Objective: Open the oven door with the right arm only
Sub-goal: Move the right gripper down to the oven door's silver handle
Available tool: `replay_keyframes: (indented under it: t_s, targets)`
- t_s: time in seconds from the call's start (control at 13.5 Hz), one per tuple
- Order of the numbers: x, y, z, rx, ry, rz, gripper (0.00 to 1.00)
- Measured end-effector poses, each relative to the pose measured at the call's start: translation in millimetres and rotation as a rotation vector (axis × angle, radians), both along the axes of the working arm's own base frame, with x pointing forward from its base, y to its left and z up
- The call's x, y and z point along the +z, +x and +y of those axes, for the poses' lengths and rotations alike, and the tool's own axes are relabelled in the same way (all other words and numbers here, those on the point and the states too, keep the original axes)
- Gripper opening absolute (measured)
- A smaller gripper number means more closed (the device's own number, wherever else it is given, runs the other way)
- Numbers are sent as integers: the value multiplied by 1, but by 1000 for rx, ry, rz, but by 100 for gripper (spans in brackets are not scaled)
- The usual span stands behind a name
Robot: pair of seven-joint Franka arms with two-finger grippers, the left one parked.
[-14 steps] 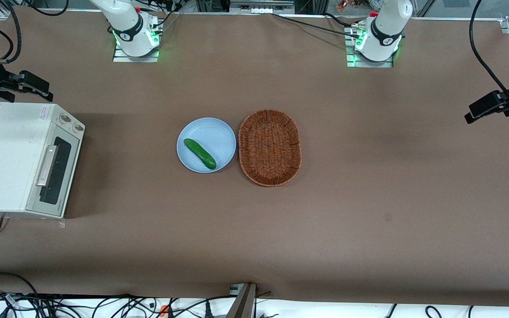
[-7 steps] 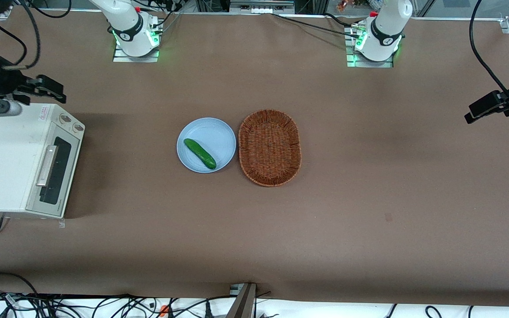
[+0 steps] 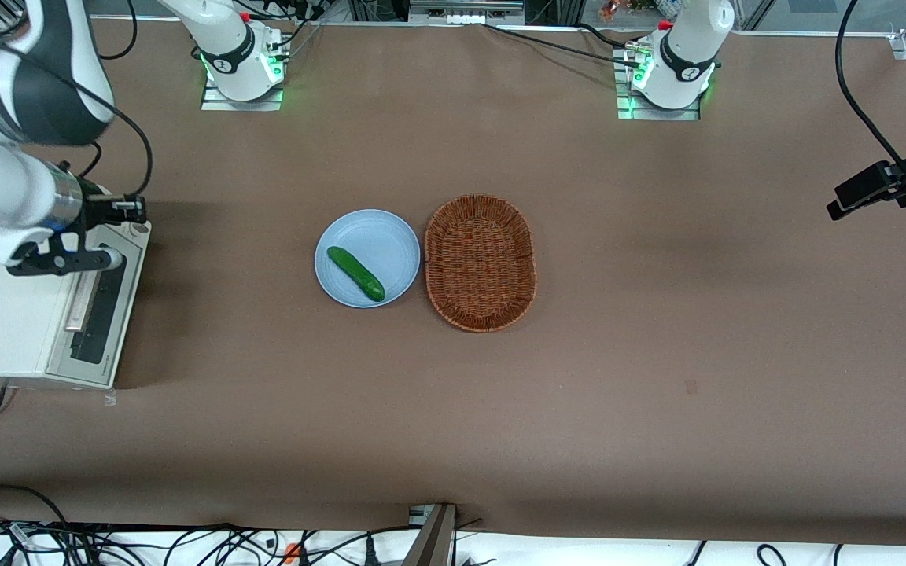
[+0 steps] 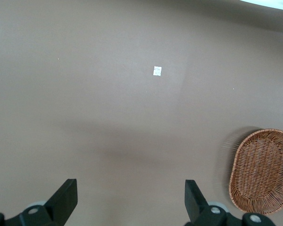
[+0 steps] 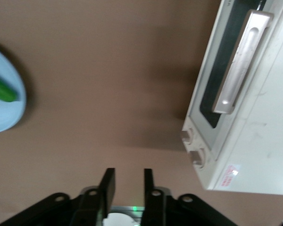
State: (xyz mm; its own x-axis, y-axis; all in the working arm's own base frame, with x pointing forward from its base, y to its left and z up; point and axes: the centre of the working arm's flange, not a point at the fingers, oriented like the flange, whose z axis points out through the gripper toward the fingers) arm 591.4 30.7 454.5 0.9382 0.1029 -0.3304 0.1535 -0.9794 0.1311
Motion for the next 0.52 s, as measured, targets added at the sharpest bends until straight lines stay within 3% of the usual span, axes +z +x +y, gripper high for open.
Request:
replay_keyframes:
  t_s: [0.07,0.22,0.3,0.52]
  targets:
    - [-13,5,-1,20,-39,10,26]
    - [-36,13,-4,59,-117,25,7]
    - [-45,16,-7,82,-161,31,4]
    - [-68,25,-11,148,-299,44,1]
